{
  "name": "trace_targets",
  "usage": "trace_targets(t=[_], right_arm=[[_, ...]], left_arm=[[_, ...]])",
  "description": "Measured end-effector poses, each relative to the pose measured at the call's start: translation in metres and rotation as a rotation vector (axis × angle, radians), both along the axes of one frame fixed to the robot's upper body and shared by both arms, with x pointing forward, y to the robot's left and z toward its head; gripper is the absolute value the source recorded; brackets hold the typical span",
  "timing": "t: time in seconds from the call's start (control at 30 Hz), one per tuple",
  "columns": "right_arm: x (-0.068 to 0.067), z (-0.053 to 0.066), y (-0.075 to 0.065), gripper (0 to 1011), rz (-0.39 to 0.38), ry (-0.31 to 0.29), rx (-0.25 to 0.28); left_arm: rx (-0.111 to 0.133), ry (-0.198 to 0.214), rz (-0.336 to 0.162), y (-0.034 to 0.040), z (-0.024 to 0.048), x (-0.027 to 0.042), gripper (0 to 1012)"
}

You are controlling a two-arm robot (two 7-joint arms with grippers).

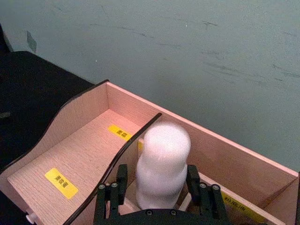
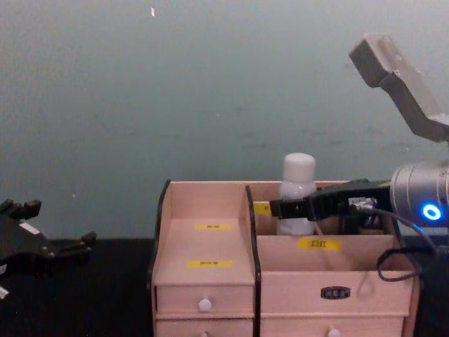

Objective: Pick up the facial cleanser and watermelon frost from the table and place them into the tiered storage box.

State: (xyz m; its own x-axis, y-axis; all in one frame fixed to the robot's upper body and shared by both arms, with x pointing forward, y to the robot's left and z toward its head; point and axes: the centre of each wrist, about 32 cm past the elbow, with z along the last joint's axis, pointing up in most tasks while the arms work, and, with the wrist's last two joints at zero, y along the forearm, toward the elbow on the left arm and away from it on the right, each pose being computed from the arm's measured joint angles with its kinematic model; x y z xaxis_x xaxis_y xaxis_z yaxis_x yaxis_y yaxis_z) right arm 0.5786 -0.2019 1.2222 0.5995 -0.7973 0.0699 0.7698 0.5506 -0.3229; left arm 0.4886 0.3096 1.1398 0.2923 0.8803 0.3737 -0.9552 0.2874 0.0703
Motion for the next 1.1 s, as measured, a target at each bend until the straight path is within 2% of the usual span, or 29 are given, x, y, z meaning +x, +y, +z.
trace_targets(t=[0.27, 0.7, 0.83, 1.03, 1.1], right_arm=[[0.000, 0.000, 0.000, 997, 0.000, 0.000, 0.001], [0.000, 0.001, 0.000, 1000, 0.000, -0.002, 0.002], [-0.003, 0.005, -0.003, 1000, 0.000, -0.016, 0.015], [-0.015, 0.015, -0.012, 1000, 0.002, -0.044, 0.033], [-0.023, 0.018, -0.017, 1000, 0.011, -0.052, 0.037]], left_arm=[[0.000, 0.000, 0.000, 0.0000, 0.0000, 0.0000, 1001], [0.000, 0.000, 0.000, 0.0000, 0.0000, 0.0000, 1001], [0.000, 0.000, 0.000, 0.0000, 0.0000, 0.0000, 1001], [0.000, 0.000, 0.000, 0.0000, 0.0000, 0.0000, 1001], [0.000, 0.000, 0.000, 0.0000, 0.0000, 0.0000, 1001]])
